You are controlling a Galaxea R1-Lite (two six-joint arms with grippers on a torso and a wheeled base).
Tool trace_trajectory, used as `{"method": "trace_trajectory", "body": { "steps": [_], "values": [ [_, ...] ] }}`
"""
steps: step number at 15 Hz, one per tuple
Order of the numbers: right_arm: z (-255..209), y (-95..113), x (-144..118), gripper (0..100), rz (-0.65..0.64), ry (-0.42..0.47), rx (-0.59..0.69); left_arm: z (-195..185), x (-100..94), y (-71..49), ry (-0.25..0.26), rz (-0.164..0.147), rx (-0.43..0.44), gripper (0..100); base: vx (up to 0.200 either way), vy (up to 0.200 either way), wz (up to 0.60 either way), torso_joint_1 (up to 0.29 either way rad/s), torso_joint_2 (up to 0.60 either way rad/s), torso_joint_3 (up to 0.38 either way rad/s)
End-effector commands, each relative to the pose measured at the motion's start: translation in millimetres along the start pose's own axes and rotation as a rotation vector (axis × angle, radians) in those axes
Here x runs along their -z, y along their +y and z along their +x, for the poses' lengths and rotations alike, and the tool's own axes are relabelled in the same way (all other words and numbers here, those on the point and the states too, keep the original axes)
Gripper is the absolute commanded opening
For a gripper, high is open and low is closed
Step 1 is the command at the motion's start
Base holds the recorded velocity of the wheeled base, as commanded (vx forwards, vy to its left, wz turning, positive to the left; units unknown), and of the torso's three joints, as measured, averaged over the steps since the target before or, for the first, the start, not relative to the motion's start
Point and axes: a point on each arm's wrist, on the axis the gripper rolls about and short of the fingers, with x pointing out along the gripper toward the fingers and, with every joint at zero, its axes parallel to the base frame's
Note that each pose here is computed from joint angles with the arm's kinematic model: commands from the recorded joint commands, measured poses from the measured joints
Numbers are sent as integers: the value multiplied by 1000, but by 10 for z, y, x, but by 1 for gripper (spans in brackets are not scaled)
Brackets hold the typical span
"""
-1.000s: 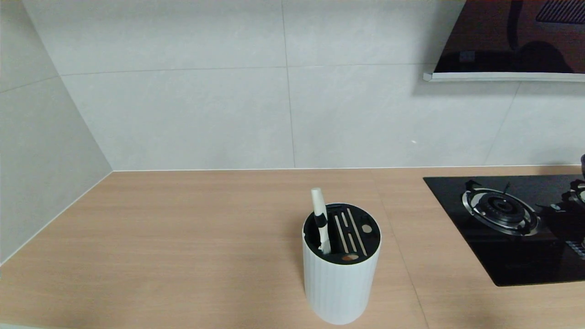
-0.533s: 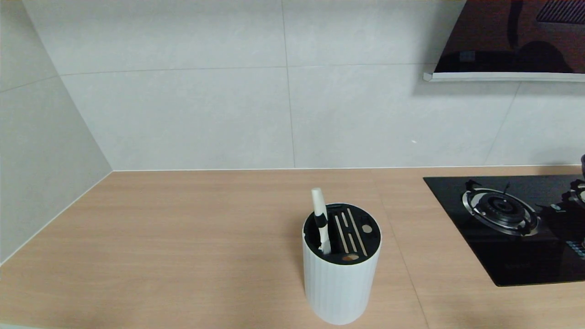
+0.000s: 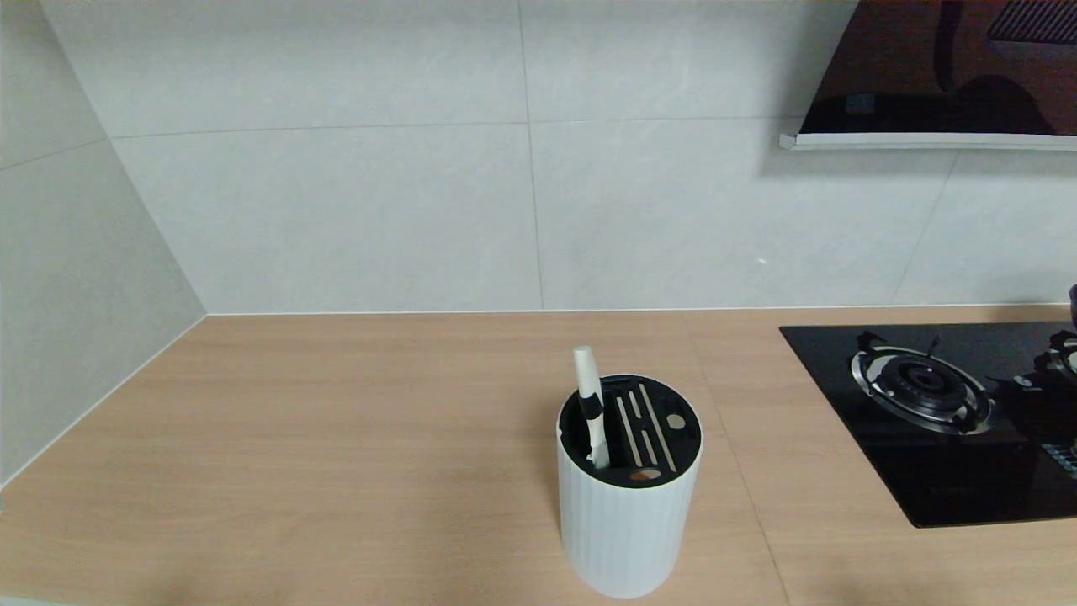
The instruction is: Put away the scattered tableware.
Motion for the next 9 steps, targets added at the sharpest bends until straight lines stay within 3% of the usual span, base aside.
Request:
{"method": "trace_trajectory", "body": {
  "steps": [1, 5, 7, 9],
  "values": [
    [-2, 6, 7, 100, -3, 15, -29, 11, 82, -16, 52, -11, 46, 100, 0, 0, 0, 0, 0, 0],
    [0, 11, 5, 100, 0, 8, -51, 9, 89, -16, 56, -34, 55, 100, 0, 0, 0, 0, 0, 0],
    [0, 11, 5, 100, 0, 8, -51, 9, 89, -16, 58, -77, 54, 100, 0, 0, 0, 0, 0, 0],
    [0, 11, 5, 100, 2, 8, -51, 9, 89, -16, 58, -76, 54, 100, 0, 0, 0, 0, 0, 0]
  ]
}}
